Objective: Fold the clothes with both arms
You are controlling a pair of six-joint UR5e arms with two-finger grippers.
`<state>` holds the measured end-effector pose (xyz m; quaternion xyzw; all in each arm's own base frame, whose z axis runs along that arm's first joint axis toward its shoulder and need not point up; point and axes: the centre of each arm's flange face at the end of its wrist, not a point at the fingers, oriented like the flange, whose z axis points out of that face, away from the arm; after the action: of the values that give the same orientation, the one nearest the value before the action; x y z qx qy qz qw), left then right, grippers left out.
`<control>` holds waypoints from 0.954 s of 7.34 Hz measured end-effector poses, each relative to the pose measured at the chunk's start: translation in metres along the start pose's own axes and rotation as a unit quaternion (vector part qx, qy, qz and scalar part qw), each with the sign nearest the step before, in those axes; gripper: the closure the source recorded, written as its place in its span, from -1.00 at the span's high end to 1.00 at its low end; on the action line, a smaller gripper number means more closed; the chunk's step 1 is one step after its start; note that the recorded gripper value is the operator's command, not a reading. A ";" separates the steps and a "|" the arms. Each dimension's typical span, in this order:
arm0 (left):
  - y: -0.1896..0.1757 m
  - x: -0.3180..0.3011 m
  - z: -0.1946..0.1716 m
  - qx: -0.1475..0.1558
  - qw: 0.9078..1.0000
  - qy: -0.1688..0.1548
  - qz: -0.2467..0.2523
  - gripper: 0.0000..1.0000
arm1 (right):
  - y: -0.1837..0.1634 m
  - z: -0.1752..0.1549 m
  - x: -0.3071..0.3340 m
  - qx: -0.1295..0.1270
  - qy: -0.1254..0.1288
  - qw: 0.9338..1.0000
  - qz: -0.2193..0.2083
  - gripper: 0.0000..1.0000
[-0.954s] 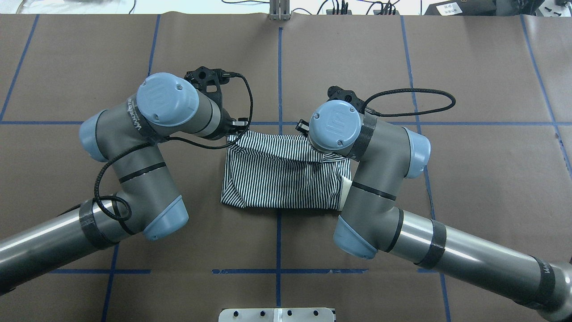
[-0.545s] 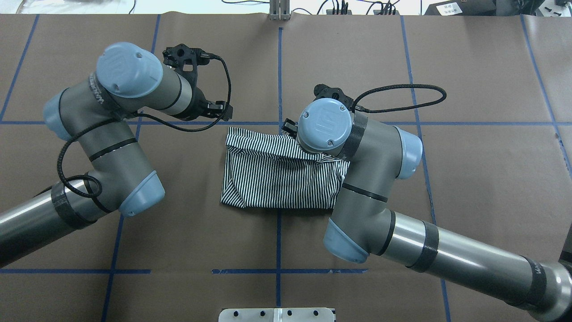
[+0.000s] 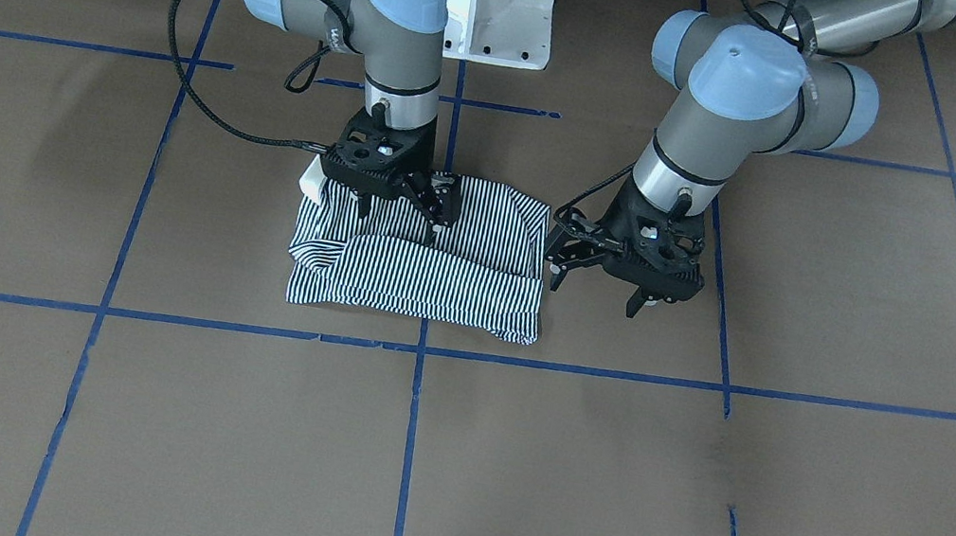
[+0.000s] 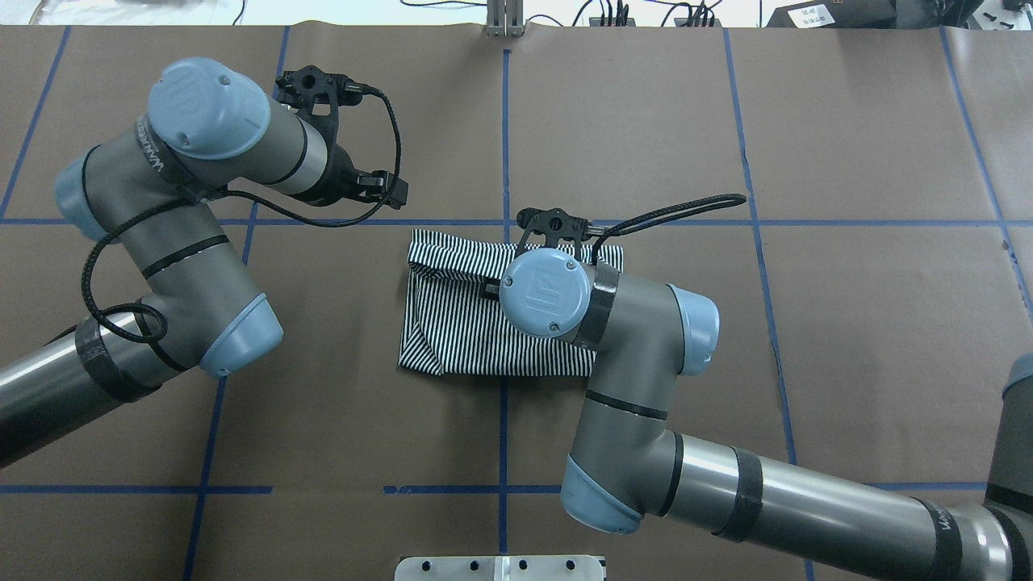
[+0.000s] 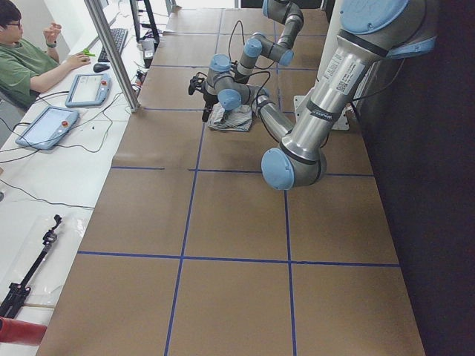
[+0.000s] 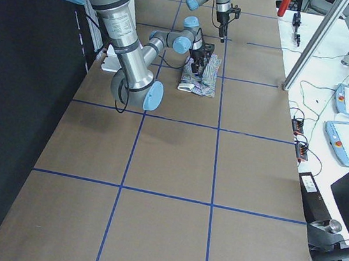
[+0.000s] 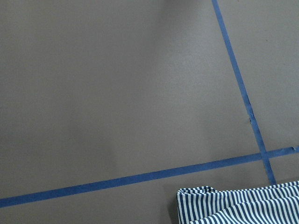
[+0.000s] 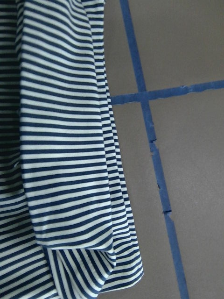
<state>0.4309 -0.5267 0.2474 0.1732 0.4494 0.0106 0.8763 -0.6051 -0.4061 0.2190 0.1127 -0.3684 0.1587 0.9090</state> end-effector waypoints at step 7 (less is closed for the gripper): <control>0.001 0.001 0.000 -0.001 1.000 0.001 -0.002 1.00 | -0.120 0.059 -0.006 0.050 0.078 0.996 -0.005 1.00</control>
<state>0.4315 -0.5254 0.2475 0.1717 0.4503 0.0091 0.8762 -0.6020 -0.5373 0.2455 0.1471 -0.2870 0.1804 0.9292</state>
